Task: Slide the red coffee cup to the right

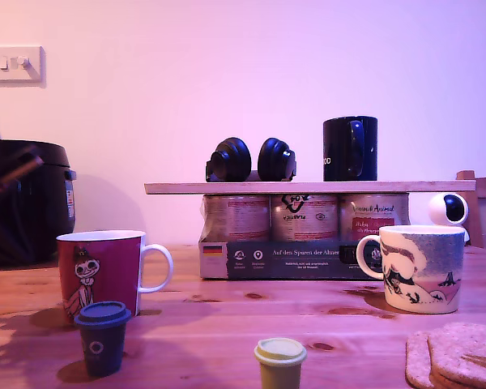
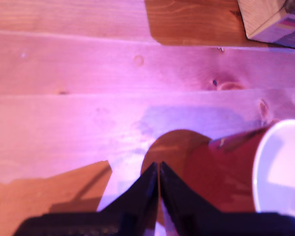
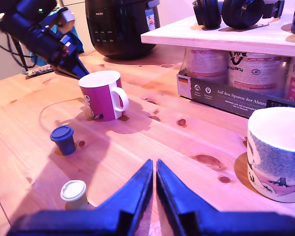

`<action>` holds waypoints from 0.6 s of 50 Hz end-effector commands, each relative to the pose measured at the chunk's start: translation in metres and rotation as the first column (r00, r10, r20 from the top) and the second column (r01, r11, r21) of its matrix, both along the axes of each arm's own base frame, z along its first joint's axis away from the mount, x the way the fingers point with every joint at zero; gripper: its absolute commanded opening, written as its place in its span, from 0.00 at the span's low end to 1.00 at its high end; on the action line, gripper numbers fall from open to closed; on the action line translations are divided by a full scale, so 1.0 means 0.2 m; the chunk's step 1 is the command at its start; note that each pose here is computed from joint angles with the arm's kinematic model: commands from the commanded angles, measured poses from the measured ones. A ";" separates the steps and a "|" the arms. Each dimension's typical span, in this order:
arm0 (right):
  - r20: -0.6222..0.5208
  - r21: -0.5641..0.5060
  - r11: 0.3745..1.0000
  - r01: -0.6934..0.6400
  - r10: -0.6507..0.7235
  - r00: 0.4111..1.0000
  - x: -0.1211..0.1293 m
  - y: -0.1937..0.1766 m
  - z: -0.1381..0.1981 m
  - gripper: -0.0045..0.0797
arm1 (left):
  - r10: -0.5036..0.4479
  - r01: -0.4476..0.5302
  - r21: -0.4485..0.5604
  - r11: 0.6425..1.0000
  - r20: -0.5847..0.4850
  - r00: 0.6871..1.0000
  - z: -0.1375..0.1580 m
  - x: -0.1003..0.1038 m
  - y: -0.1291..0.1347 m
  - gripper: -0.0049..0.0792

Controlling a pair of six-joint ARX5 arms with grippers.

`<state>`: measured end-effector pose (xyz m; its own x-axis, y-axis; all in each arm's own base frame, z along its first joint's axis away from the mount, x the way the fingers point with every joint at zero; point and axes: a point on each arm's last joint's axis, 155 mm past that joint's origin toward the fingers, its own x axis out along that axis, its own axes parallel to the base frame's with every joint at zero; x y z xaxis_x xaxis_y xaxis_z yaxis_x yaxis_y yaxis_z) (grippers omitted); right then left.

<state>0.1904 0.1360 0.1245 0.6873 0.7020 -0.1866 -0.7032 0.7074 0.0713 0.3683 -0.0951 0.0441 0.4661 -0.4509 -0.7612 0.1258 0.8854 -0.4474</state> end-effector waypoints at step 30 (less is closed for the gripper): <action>0.018 -0.003 1.000 -0.008 0.008 1.000 -0.01 0.01 0.03 0.04 | -0.132 0.133 -0.002 0.991 -0.090 0.987 0.01 -0.08 -0.26 0.04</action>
